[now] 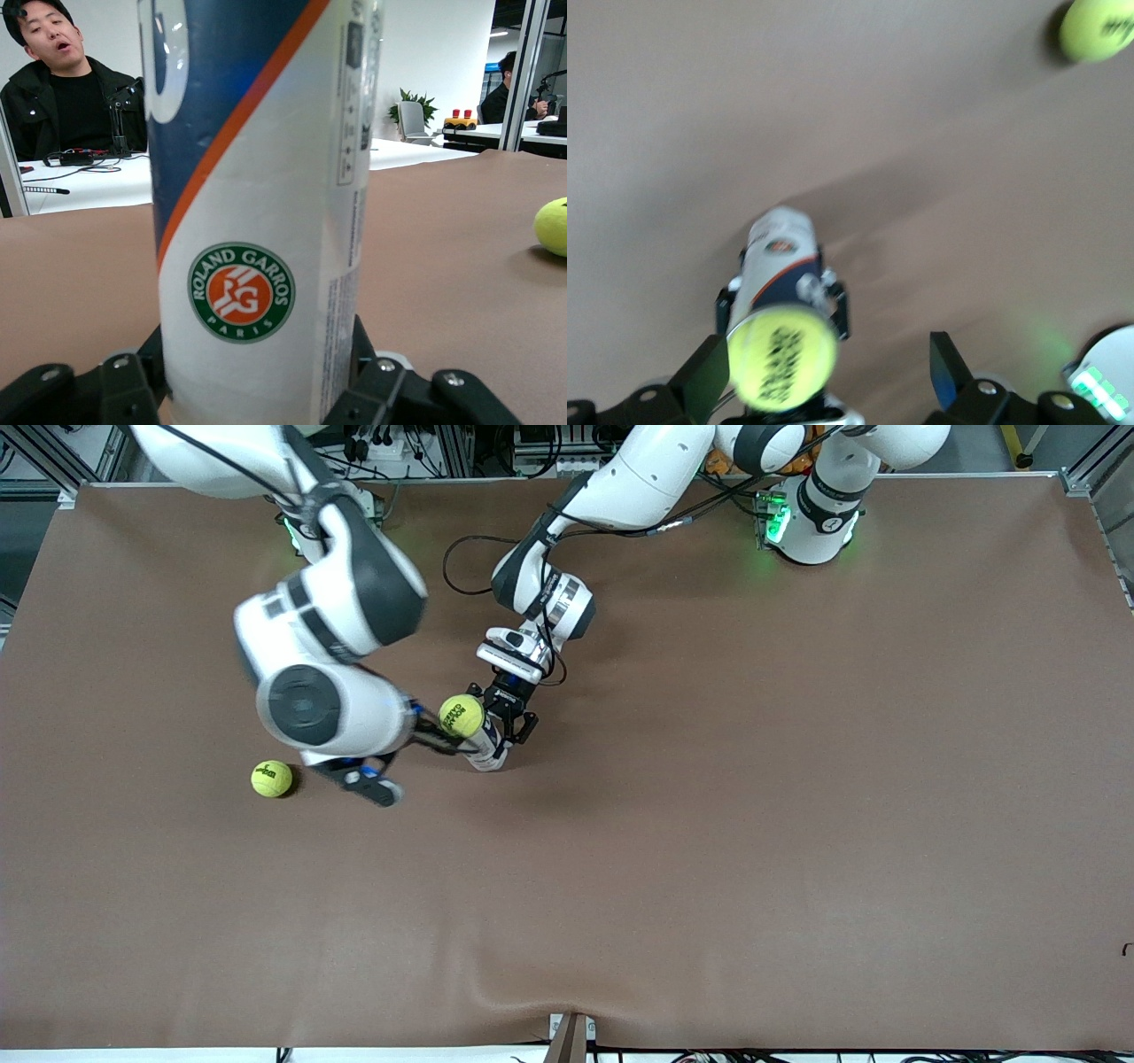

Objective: Insert tennis ball vertically with right arm
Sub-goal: 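Move the right gripper back to the second tennis ball, then close the right gripper on the second tennis ball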

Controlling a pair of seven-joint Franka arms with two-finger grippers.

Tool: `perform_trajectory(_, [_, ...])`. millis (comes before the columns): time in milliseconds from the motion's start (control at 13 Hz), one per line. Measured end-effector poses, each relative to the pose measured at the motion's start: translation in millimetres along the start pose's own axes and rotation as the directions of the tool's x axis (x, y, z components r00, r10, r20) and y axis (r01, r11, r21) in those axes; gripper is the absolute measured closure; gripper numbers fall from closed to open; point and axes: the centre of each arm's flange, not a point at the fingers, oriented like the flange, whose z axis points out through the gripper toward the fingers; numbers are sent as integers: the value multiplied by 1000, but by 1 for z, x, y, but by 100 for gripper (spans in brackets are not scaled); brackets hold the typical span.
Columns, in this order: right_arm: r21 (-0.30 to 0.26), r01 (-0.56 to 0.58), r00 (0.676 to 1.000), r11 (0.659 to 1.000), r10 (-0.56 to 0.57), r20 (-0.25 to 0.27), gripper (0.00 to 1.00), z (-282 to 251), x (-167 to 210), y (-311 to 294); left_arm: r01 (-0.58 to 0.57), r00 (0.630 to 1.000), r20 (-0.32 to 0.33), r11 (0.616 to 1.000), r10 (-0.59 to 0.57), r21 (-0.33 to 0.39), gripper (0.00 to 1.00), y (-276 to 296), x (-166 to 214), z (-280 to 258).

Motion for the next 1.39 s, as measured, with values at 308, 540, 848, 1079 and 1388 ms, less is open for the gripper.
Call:
perform_trajectory(308, [-29, 61, 998, 998, -61, -19, 0, -7, 97, 104, -21, 1000, -9, 999, 20, -40, 22, 1, -2, -2])
perform_trajectory(540, [-74, 164, 985, 984, -167, -45, 0, 35, 148, 147, -35, 999, -14, 998, 34, -54, 22, 0, -2, -1])
perform_trajectory(848, [-123, 250, 966, 960, -256, -37, 0, 112, 196, 208, -31, 1000, 2, 998, 31, -58, 22, -1, 0, -1])
perform_trajectory(1079, [-113, 270, 960, 956, -276, -42, 0, 150, 211, 235, -33, 999, 3, 995, 33, -91, 22, -3, 0, -1])
perform_trajectory(1388, [-84, 298, 952, 951, -303, -53, 0, 207, 216, 256, -52, 999, -3, 991, 52, -122, 22, -14, -1, 5])
